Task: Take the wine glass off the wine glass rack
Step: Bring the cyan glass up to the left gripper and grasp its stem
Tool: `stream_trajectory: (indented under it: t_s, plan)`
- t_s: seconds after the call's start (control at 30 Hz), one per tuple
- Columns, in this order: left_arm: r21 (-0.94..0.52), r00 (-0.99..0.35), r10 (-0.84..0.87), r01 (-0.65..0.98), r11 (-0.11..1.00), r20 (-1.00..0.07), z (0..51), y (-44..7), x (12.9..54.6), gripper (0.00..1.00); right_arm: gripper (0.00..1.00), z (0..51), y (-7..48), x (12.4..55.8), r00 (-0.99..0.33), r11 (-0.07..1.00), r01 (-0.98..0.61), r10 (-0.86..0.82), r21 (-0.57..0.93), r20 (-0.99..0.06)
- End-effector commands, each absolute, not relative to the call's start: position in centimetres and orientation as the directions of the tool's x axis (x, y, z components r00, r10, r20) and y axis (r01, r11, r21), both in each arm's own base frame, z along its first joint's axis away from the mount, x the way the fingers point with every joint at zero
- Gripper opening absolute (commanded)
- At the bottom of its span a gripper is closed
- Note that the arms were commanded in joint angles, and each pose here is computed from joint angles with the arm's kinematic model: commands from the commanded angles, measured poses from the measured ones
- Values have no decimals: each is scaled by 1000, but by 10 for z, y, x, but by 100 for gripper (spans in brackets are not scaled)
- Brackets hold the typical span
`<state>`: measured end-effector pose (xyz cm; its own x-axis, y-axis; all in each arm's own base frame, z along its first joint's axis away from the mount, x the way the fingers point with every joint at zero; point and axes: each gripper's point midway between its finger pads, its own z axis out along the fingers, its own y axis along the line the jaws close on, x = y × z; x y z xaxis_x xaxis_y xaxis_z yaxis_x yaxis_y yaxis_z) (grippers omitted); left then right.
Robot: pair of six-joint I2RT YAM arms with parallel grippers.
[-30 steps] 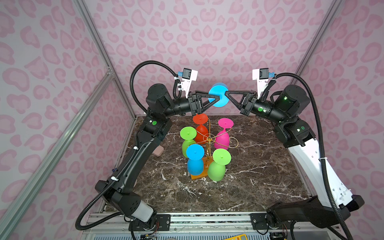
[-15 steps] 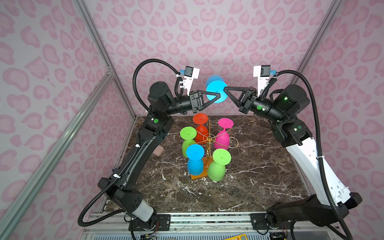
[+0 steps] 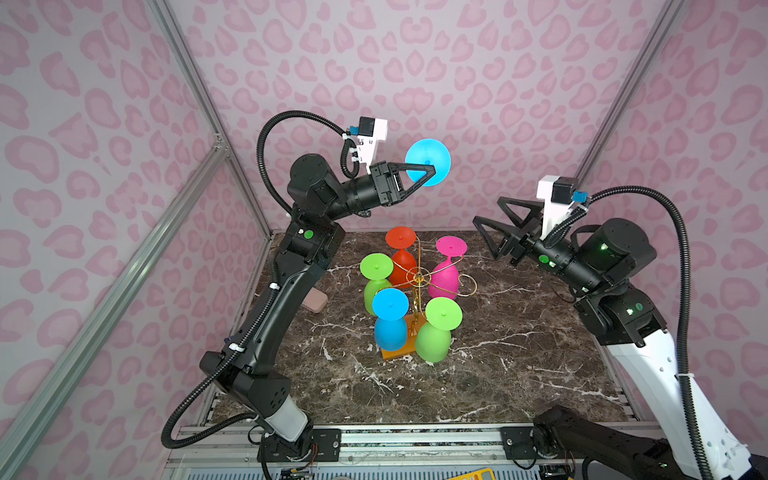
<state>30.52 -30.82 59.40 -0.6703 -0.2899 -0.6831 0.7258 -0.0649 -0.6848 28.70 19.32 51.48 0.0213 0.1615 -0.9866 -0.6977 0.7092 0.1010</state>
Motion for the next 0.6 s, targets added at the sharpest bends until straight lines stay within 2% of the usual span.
stream_trajectory:
  t_s: [0.0, 0.27, 0.57]
  plan:
    - [-742, -739, -279, 660, -117, -614, 599, -309, 307, 3, 98, 516, 183, 303, 214, 796, -600, 65, -78, -975]
    - [-768, -756, -301, 632, -104, -582, 597, -307, 311, 3, 99, 523, 222, 317, 369, 738, -640, 54, -211, -928]
    - [-771, -754, -328, 628, -107, -569, 602, -300, 305, 3, 99, 530, 257, 339, 413, 702, -662, 48, -263, -909]
